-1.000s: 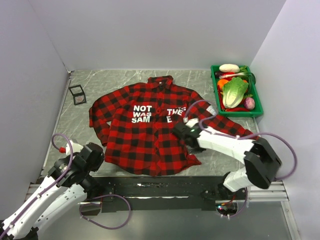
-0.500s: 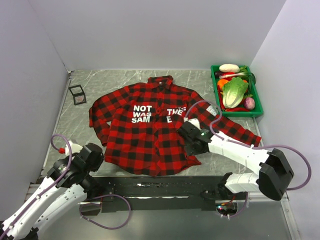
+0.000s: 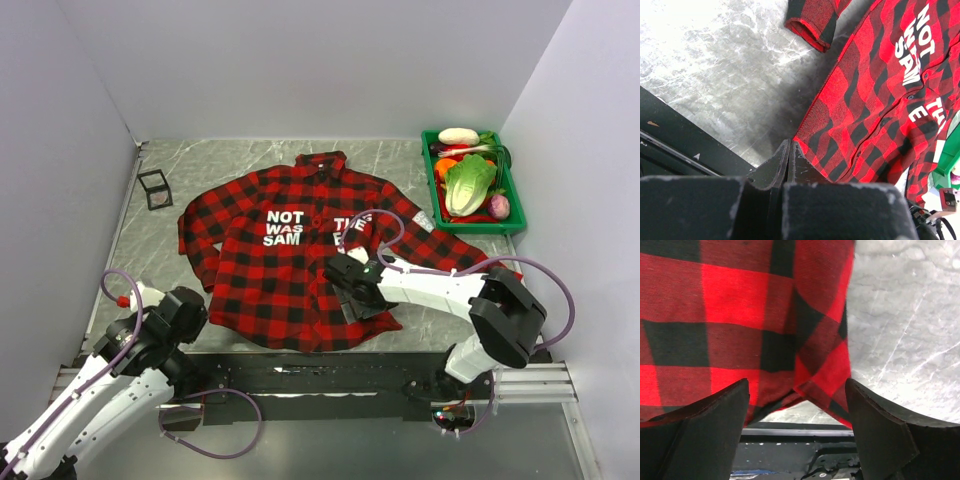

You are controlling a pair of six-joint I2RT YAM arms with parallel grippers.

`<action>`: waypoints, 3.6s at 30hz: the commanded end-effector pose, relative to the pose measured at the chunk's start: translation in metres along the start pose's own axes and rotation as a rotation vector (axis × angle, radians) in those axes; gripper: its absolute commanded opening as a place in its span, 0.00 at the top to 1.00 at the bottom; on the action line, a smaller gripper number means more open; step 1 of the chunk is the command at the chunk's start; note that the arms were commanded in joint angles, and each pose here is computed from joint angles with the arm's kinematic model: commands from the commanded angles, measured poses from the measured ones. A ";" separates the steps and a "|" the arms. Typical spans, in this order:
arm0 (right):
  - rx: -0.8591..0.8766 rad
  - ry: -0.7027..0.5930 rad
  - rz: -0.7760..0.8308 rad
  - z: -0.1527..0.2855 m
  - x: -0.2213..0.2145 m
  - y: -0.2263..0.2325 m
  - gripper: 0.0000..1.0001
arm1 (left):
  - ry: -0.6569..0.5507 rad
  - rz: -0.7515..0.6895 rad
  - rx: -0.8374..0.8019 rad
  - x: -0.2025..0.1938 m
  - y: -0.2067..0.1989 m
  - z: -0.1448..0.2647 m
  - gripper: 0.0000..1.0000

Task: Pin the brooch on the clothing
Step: Flatten out the clothes at the center of the board.

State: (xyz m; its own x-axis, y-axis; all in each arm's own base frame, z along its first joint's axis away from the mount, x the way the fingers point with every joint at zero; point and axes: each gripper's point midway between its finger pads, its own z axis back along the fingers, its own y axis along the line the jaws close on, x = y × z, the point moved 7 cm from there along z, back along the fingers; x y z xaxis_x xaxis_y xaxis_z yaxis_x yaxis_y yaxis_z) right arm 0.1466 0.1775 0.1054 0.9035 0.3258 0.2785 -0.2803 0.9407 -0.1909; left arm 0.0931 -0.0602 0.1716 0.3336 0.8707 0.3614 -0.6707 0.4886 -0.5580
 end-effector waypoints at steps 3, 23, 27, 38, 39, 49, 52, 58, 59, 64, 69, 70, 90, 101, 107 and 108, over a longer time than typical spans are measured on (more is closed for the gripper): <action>-0.037 -0.074 -0.027 0.001 0.015 0.007 0.20 | -0.014 0.016 -0.013 0.004 -0.002 0.004 0.99; -0.060 -0.042 -0.187 -0.003 0.021 -0.043 0.76 | -0.025 0.025 -0.014 0.006 -0.002 0.006 0.99; -0.011 -0.021 -0.261 -0.007 0.016 -0.062 0.76 | -0.022 0.015 -0.010 0.006 -0.001 0.006 0.99; -0.054 0.065 -0.350 -0.012 0.002 -0.086 0.38 | -0.022 -0.047 -0.038 0.012 -0.011 0.019 0.50; -0.055 0.035 -0.357 -0.004 0.007 -0.088 0.32 | -0.012 -0.074 -0.048 0.012 -0.013 0.021 0.33; 0.028 -0.245 -0.243 0.062 0.042 -0.057 0.27 | -0.102 -0.365 -0.127 0.021 -0.080 0.024 0.04; 0.217 -0.252 -0.241 0.058 0.050 -0.027 0.30 | -0.079 -0.441 -0.284 0.008 -0.122 0.014 0.03; 0.414 -0.169 -0.231 0.033 0.046 0.013 0.32 | 0.163 -0.510 -0.522 -0.055 -0.173 -0.030 0.03; 0.426 -0.138 -0.225 0.024 0.041 0.017 0.32 | 0.190 -0.521 -0.520 -0.063 -0.171 -0.040 0.03; 0.429 -0.052 -0.217 0.001 0.020 0.021 0.32 | 0.304 -0.578 -0.491 -0.097 -0.159 -0.081 0.04; 0.408 0.039 -0.219 -0.013 -0.003 0.020 0.33 | 0.345 -0.619 -0.410 -0.108 -0.135 -0.102 0.04; 0.406 0.041 -0.217 -0.013 -0.004 0.020 0.33 | 0.342 -0.621 -0.411 -0.108 -0.135 -0.101 0.04; 0.088 -0.208 -0.710 -0.006 0.079 -0.170 0.37 | 0.419 -0.874 -0.623 -0.170 -0.266 -0.119 0.03; -0.047 -0.083 -0.943 -0.060 0.054 -0.246 0.38 | 0.587 -1.111 -0.842 -0.246 -0.215 -0.079 0.05; -0.101 -0.026 -1.004 -0.078 0.042 -0.266 0.39 | 0.662 -1.240 -0.885 -0.274 -0.185 -0.070 0.09; -0.107 -0.022 -1.011 -0.079 0.041 -0.268 0.39 | 0.678 -1.251 -0.872 -0.276 -0.178 -0.070 0.10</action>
State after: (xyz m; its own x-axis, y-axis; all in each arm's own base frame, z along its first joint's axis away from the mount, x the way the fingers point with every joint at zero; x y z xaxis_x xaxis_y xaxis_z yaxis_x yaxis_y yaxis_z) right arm 0.2737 -0.0501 0.0936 0.7287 -0.6020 0.3264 0.6126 0.7861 0.0821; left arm 0.1788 -0.3748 0.1080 0.7708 -0.2662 0.5788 0.5941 0.6285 -0.5021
